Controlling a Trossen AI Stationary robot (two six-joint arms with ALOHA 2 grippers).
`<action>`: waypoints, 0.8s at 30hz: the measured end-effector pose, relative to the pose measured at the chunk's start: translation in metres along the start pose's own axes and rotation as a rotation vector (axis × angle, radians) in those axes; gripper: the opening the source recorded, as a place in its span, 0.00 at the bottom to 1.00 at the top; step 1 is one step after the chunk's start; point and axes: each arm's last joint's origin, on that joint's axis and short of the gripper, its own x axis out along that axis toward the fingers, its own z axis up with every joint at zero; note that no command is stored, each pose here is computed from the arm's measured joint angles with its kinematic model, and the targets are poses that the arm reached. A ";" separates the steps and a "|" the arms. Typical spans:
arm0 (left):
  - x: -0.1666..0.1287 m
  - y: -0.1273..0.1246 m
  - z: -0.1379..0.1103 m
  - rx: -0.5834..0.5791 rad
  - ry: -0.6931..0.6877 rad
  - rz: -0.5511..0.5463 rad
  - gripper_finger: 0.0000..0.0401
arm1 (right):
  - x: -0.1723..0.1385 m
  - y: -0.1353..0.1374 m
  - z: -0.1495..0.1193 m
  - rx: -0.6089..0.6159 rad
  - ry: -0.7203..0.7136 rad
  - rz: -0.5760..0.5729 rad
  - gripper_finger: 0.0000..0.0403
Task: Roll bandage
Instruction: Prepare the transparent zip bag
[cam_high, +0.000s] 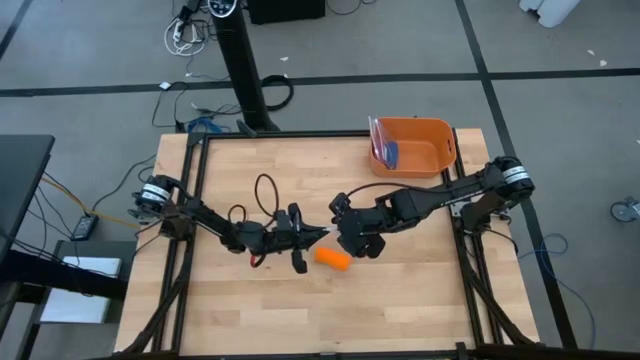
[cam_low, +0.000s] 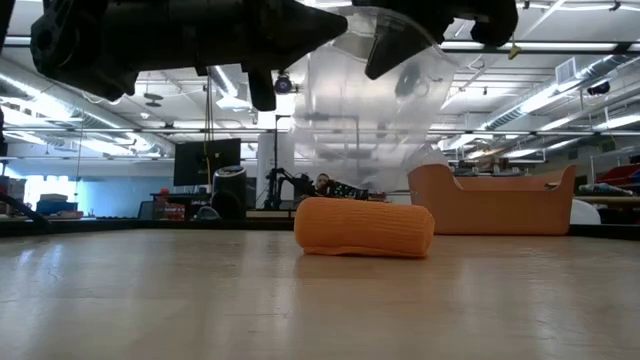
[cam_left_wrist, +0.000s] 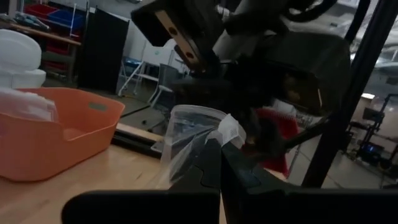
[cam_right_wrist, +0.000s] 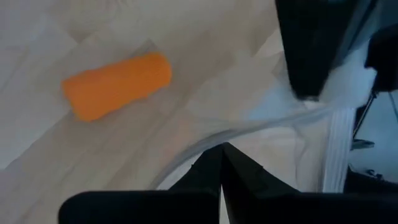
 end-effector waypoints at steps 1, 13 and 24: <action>0.000 0.000 0.001 -0.012 -0.005 -0.003 0.00 | 0.000 0.000 0.001 -0.003 -0.005 -0.004 0.02; -0.001 -0.002 0.006 -0.048 -0.060 -0.042 0.00 | 0.023 -0.011 0.006 0.157 -0.004 -0.131 0.19; -0.015 -0.003 -0.002 -0.033 -0.025 -0.013 0.00 | 0.007 -0.006 0.004 0.537 -0.036 -0.054 0.32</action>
